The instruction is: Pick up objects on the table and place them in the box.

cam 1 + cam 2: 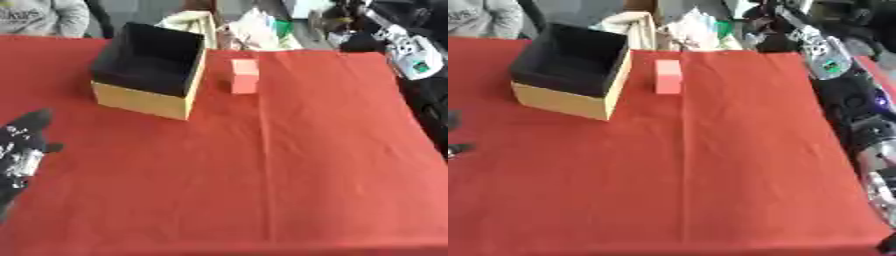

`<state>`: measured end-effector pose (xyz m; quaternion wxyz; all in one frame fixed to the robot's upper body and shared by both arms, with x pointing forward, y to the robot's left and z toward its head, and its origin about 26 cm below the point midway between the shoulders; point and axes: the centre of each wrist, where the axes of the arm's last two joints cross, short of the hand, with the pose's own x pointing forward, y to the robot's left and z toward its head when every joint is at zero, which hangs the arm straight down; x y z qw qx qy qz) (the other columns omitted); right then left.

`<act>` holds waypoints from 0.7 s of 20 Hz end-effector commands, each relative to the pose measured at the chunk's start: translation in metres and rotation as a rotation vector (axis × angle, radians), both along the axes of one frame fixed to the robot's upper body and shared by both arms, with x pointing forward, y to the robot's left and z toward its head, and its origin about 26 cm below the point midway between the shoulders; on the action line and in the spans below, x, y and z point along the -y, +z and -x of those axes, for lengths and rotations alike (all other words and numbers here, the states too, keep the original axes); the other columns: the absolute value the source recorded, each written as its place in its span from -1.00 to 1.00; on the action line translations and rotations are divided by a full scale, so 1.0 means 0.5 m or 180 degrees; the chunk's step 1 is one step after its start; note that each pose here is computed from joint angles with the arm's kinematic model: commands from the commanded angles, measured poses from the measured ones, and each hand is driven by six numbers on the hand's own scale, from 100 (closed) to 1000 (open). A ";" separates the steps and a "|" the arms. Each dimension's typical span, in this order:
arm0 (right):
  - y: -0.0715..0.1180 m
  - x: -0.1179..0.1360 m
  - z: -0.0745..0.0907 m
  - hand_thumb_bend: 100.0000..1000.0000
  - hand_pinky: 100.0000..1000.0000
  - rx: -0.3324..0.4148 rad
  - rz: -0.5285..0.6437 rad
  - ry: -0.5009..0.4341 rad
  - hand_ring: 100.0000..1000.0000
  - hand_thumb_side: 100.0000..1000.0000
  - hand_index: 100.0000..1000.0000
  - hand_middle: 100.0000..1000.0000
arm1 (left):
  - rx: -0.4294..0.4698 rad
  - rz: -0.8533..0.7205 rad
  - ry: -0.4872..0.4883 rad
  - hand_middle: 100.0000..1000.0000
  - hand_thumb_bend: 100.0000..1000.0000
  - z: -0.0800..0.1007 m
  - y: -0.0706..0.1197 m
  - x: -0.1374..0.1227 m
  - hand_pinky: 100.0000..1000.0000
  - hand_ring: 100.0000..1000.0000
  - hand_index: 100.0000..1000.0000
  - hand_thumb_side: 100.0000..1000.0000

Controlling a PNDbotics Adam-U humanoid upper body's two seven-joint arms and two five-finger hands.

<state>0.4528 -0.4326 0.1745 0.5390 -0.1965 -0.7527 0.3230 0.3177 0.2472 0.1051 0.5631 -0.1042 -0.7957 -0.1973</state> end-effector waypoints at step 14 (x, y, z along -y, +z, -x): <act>0.050 -0.008 -0.005 -1.00 0.47 0.0232 0.0181 0.0113 0.87 -0.95 1.00 0.57 | 0.0205 -0.0125 -0.0080 0.80 -1.00 -0.003 0.046 0.005 0.53 1.00 0.75 -0.26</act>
